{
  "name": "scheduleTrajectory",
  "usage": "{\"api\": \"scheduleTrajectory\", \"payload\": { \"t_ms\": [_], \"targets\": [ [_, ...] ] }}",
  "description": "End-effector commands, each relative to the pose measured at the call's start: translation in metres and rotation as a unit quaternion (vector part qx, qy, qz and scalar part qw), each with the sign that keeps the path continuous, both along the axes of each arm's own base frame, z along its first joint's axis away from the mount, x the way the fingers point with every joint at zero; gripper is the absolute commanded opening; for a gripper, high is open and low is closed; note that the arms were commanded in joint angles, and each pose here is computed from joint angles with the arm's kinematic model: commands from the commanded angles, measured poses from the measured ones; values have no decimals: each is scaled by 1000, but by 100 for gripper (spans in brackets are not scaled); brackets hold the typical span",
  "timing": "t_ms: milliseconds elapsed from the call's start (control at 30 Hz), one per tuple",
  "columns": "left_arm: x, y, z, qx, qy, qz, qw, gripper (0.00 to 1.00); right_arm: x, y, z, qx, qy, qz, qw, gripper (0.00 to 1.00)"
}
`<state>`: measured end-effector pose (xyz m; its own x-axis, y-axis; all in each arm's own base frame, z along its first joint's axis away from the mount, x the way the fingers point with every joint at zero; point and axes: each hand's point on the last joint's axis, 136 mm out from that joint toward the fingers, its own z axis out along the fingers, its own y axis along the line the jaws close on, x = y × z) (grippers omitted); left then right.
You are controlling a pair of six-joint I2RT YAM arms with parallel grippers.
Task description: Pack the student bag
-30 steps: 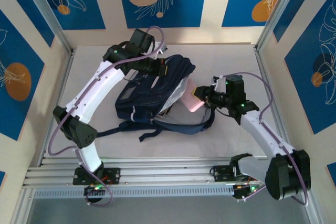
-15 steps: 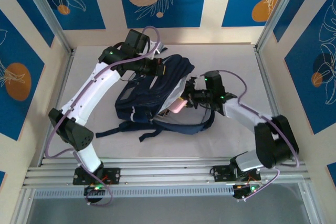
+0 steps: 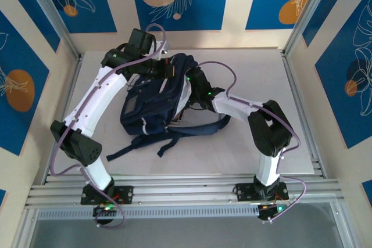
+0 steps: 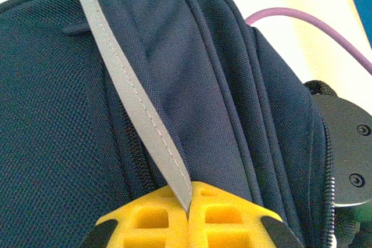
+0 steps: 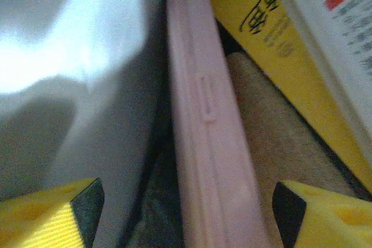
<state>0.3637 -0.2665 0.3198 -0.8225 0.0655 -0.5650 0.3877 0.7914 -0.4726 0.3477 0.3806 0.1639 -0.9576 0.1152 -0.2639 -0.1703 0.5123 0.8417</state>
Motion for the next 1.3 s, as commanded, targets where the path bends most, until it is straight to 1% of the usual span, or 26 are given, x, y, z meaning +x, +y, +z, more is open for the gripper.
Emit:
{"api": "scheduleTrajectory", "payload": {
  "t_ms": [0,67,133,200,267,367,467,567,633,700,800,933,1000,1067,1200,1267],
  "targets": [
    [-9,-11,83,-96,-102,-33,990,0,-11,-12,18,-26,-84,15,996,86],
    [-7,-6,82,-98,-102,-25,990,0,-14,-31,30,-26,-111,1,994,89],
    [-5,-3,82,-99,-103,-20,990,0,-15,-51,36,-28,-120,-20,992,93],
    [-4,0,80,-97,-102,-17,990,0,-16,-72,40,-26,-124,-38,991,94],
    [-3,1,76,-95,-99,-15,990,0,-16,-99,36,-44,-112,-77,990,93],
    [-3,3,68,-89,-96,-11,991,0,-20,-141,27,-77,-93,-141,983,91],
    [-4,-2,56,-98,-82,-18,992,0,-29,-177,24,-120,-86,-199,969,85],
    [-7,-14,36,-109,-53,-27,992,0,-43,-201,33,-149,-108,-237,954,81],
    [-10,-25,21,-109,-35,-35,993,0,-50,-214,43,-155,-128,-252,946,78],
    [-15,-38,7,-104,-21,-49,993,0,-55,-217,57,-147,-142,-247,947,72],
    [-20,-52,-13,-95,-1,-58,994,0,-62,-212,73,-126,-124,-212,961,63],
    [-22,-66,-35,-93,20,-62,994,0,-73,-201,79,-89,-27,-186,978,42],
    [-23,-73,-44,-91,28,-66,993,0,-81,-190,79,-71,25,-166,983,40],
    [-24,-80,-50,-90,33,-70,993,0,-87,-182,80,-61,59,-149,985,40],
    [-25,-91,-61,-88,43,-75,992,0,-88,-183,75,-62,81,-157,982,46],
    [-25,-96,-67,-87,50,-78,992,0,-88,-183,65,-71,104,-158,979,48]
  ]
}}
